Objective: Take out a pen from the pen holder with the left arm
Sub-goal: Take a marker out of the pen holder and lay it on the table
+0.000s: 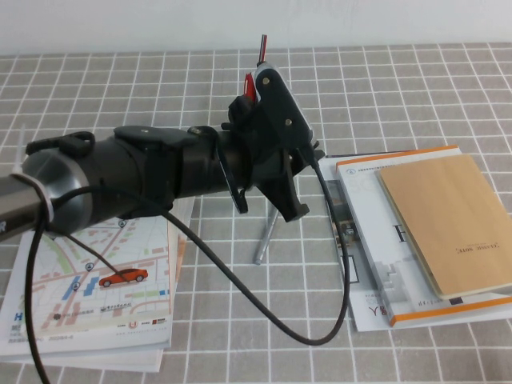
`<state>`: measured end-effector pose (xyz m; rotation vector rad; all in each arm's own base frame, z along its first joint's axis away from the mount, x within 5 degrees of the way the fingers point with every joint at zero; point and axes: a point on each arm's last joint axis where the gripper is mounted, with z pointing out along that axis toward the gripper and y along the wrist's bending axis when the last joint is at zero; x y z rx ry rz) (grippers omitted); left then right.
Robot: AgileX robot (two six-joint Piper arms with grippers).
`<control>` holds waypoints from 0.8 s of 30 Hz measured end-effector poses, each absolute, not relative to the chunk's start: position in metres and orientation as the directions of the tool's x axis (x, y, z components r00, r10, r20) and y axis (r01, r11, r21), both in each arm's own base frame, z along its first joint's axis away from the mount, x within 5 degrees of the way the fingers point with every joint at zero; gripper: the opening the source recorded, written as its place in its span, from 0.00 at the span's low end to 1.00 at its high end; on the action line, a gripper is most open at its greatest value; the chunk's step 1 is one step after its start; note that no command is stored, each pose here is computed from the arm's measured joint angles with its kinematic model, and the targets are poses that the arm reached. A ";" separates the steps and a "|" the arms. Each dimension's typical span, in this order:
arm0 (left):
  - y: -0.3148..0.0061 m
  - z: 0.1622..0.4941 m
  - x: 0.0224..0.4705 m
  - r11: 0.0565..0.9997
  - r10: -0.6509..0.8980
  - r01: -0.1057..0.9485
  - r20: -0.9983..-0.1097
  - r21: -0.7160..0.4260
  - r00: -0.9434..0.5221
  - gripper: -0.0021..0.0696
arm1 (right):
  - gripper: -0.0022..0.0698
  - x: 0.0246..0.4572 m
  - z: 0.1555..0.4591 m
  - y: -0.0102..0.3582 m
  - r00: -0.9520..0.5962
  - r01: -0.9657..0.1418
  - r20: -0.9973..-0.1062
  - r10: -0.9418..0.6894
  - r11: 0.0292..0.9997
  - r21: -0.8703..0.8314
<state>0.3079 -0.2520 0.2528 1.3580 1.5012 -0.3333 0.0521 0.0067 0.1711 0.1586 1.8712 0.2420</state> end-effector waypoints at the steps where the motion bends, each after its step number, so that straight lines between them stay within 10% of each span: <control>1: -0.252 0.253 0.308 0.327 0.566 0.851 -0.806 0.411 0.172 0.07 | 0.01 0.052 0.171 0.007 -0.308 -0.012 -0.923 0.230 0.969 0.246; 9: -0.258 0.256 0.302 0.335 0.465 0.900 -0.879 0.280 0.101 0.07 | 0.01 0.052 0.171 0.007 -0.308 -0.012 -0.923 0.230 0.969 0.246; 24: -0.266 0.231 0.305 0.171 0.546 0.877 -0.785 0.448 0.295 0.07 | 0.01 0.052 0.171 0.007 -0.308 -0.012 -0.923 0.230 0.969 0.246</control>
